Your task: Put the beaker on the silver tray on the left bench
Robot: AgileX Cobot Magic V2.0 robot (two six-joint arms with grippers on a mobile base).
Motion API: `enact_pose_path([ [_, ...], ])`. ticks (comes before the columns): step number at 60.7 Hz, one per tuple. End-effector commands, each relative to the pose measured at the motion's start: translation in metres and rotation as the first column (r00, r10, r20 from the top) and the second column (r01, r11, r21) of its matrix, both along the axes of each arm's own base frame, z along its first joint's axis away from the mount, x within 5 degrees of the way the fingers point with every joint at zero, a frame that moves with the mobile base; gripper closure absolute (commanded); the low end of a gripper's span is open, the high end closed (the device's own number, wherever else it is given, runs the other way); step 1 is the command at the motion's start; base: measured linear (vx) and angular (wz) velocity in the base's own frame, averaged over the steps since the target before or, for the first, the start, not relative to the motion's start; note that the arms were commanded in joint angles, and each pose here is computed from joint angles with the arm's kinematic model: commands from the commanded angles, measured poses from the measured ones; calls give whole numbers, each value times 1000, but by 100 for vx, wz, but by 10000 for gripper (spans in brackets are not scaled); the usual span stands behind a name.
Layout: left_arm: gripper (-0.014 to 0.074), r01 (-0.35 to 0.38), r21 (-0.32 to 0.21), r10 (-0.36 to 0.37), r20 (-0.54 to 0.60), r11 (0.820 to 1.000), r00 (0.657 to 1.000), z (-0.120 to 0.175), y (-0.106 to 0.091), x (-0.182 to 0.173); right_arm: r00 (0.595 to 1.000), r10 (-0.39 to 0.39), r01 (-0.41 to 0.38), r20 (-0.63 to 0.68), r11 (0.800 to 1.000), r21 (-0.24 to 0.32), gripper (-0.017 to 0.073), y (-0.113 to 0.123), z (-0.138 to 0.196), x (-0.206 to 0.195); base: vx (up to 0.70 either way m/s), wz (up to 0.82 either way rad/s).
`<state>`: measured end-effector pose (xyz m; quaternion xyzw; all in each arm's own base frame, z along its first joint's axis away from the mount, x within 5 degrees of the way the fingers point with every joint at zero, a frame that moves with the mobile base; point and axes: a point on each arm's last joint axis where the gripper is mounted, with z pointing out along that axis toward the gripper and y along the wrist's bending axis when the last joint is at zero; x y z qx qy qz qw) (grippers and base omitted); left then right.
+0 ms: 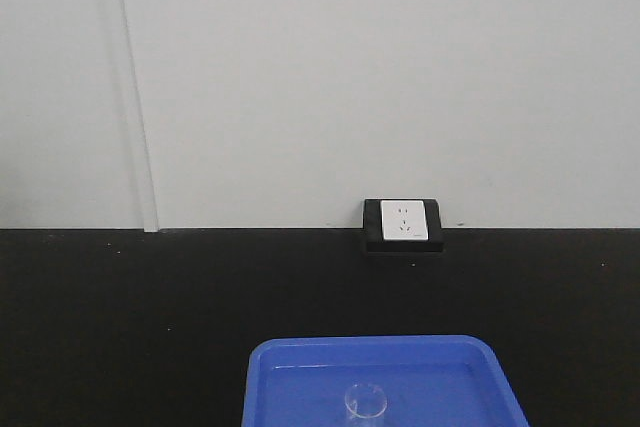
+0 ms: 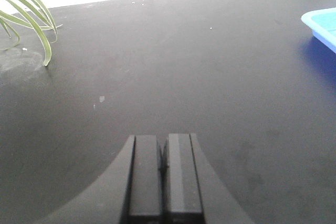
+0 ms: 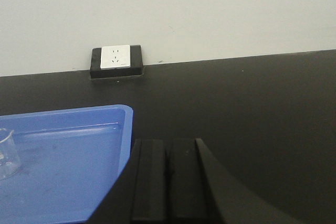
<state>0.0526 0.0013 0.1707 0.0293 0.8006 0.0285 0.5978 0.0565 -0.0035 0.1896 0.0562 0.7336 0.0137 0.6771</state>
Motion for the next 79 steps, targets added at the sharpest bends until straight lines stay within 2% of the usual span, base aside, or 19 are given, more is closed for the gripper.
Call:
enact_pose_path([
  [1, 592, 9, -5, -9, 61, 1000, 998, 0, -1, 2, 996, 0, 1, 90, 1000, -12, 571, 0, 7, 0, 0, 0],
  [39, 592, 9, -5, -9, 62, 1000, 998, 0, -1, 2, 996, 0, 1, 91, 1000, -12, 571, 0, 7, 0, 0, 0],
  [44, 592, 9, -5, -9, 62, 1000, 998, 0, -1, 2, 996, 1, 3, 92, 999, -41, 571, 0, 7, 0, 0, 0],
  [58, 592, 9, -5, -9, 62, 1000, 998, 0, -1, 2, 995, 2, 2, 104, 999, -46, 571, 0, 8, 0, 0, 0],
  [67, 592, 9, -5, -9, 62, 1000, 998, 0, -1, 2, 981, 12, -2, 195, 999, -49, 571, 1, 16, -1, 0, 0],
  [79, 592, 9, -5, -9, 62, 1000, 998, 0, -1, 2, 915, 29, -17, 402, 999, -33, 571, 3, 48, -7, 0, 0],
])
